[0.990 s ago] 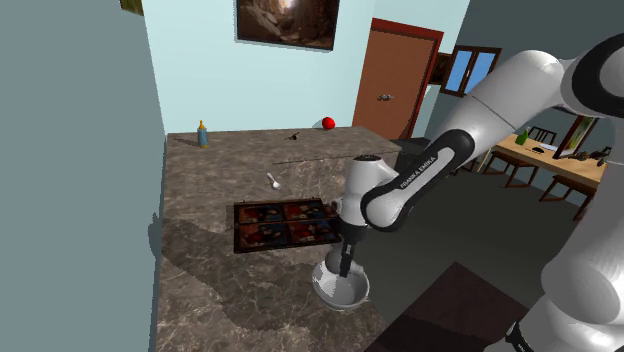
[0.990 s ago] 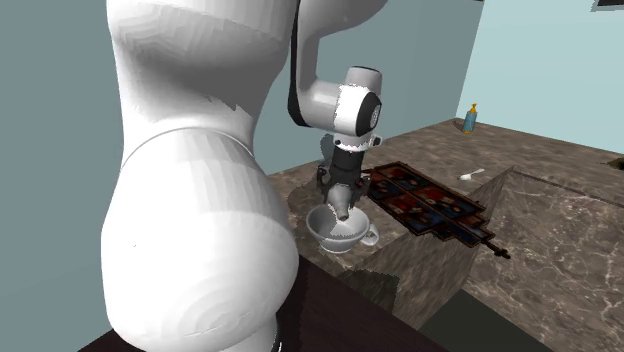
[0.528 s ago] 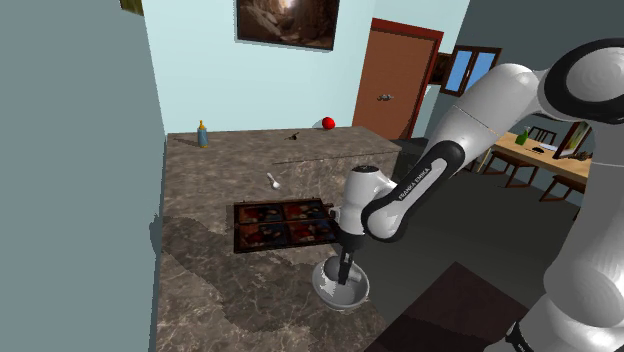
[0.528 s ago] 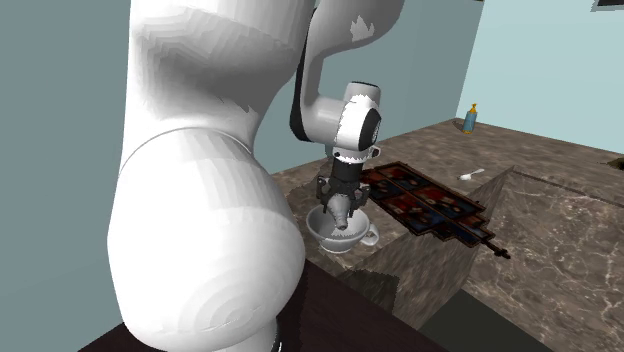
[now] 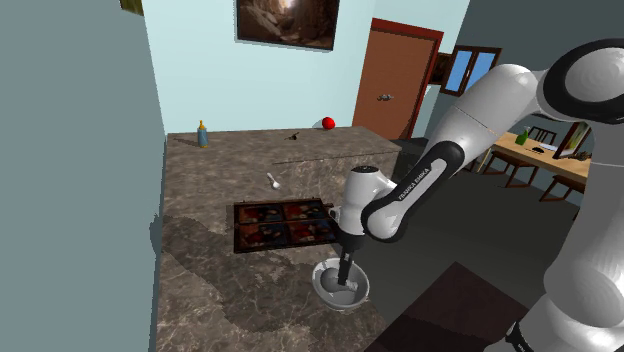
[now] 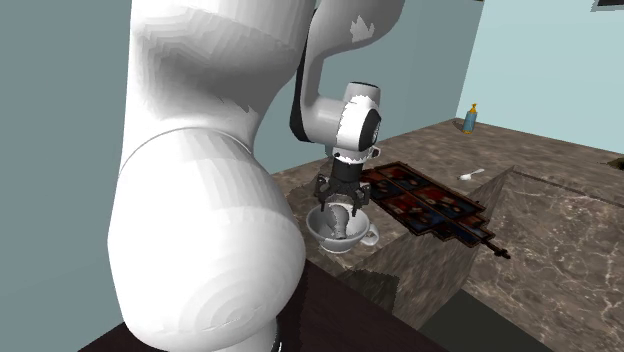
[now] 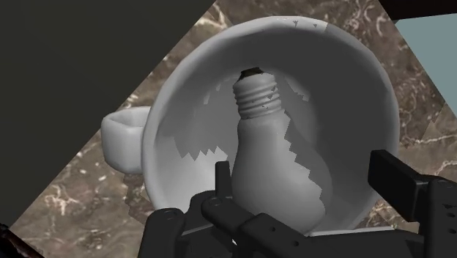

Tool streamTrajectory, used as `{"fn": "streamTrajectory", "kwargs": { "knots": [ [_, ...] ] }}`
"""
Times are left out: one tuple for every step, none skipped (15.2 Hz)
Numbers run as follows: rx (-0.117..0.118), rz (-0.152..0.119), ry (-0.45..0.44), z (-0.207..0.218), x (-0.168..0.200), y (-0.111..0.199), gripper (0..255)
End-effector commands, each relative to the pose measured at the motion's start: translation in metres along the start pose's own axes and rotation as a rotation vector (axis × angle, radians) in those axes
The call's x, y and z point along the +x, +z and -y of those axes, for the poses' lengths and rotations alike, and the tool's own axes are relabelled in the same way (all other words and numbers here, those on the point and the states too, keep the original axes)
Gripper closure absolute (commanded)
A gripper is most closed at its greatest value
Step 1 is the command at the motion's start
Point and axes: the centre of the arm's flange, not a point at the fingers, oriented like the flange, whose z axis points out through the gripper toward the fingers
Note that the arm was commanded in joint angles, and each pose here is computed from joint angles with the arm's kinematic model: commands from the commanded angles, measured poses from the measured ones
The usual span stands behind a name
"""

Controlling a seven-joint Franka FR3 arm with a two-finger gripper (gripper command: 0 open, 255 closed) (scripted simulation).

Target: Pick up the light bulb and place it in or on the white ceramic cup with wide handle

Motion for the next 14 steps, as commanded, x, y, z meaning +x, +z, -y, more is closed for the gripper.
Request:
{"fn": "streamTrajectory", "kwargs": {
  "knots": [
    [0.0,0.0,0.0,0.0,0.0,0.0,0],
    [0.0,0.0,0.0,0.0,0.0,0.0,0],
    [0.0,0.0,0.0,0.0,0.0,0.0,0],
    [0.0,0.0,0.0,0.0,0.0,0.0,0],
    [0.0,0.0,0.0,0.0,0.0,-0.013,0],
    [0.0,0.0,0.0,0.0,0.0,-0.026,0],
    [0.0,0.0,0.0,0.0,0.0,-0.04,0],
    [0.0,0.0,0.0,0.0,0.0,-0.05,0],
    [0.0,0.0,0.0,0.0,0.0,-0.05,0],
    [0.0,0.0,0.0,0.0,0.0,-0.05,0],
    [0.0,0.0,0.0,0.0,0.0,-0.05,0],
    [0.0,0.0,0.0,0.0,0.0,-0.05,0],
    [0.0,0.0,0.0,0.0,0.0,-0.05,0],
    [0.0,0.0,0.0,0.0,0.0,-0.05,0]
  ]
}}
